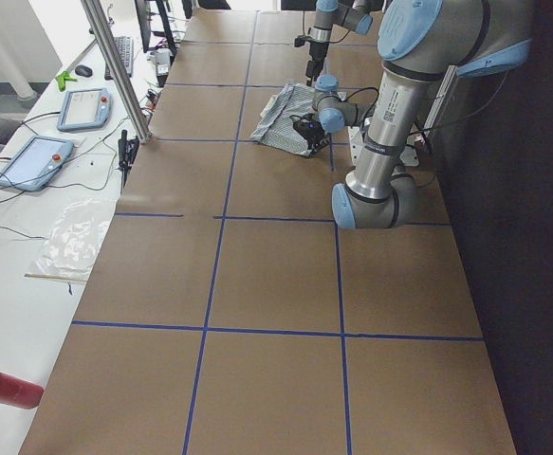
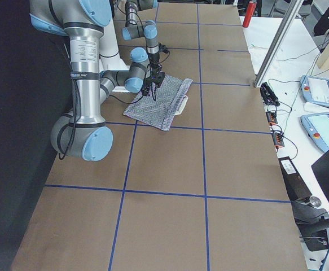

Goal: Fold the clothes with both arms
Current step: 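Push the shirt with the left gripper to rotate it upright while right holds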

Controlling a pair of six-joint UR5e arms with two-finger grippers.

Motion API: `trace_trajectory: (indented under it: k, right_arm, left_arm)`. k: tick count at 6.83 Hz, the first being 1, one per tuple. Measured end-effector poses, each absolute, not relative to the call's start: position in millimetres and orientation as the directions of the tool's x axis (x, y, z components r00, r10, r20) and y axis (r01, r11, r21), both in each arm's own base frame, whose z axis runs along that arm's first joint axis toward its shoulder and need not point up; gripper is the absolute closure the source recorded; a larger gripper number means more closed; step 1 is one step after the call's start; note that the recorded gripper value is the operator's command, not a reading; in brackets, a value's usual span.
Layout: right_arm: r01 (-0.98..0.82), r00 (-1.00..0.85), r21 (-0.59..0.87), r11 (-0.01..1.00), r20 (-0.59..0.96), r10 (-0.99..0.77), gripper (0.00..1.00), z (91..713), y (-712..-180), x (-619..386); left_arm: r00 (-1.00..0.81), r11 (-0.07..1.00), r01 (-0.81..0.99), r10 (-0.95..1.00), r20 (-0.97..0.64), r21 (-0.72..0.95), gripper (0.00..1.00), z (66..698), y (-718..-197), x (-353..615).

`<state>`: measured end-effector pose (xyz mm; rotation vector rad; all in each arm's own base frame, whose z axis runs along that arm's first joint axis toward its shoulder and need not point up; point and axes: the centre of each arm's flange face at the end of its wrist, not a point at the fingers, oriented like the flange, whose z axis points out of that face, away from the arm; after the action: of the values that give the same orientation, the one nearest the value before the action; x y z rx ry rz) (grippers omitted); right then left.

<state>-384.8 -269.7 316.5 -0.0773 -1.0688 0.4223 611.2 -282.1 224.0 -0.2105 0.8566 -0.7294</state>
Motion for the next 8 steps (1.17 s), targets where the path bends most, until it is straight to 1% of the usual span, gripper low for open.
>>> trace_trajectory:
  k: [2, 3, 6, 8]
  right_arm:
    - [-0.298, 0.413, -0.263, 0.918, 0.831, 0.373, 0.0, 318, -270, -385]
    - [-0.299, 0.414, -0.264, 0.917, 0.83, 0.374, 0.0, 319, -270, -386]
    - [-0.304, 0.414, -0.263, 0.916, 0.829, 0.376, 0.0, 320, -272, -385]
    - [-0.309, 0.421, -0.263, 0.914, 0.824, 0.379, 0.0, 325, -275, -389]
  left_arm:
    - [0.431, 0.746, 0.5, -0.654, -0.621, -0.439, 1.0, 222, -288, 607]
    - [0.423, 0.742, 0.513, -0.656, -0.625, -0.432, 1.0, 223, -301, 601]
    - [0.408, 0.726, 0.591, -0.646, -0.645, -0.352, 1.0, 241, -385, 567]
    - [0.399, 0.723, 0.64, -0.603, -0.69, -0.261, 1.0, 262, -457, 544]
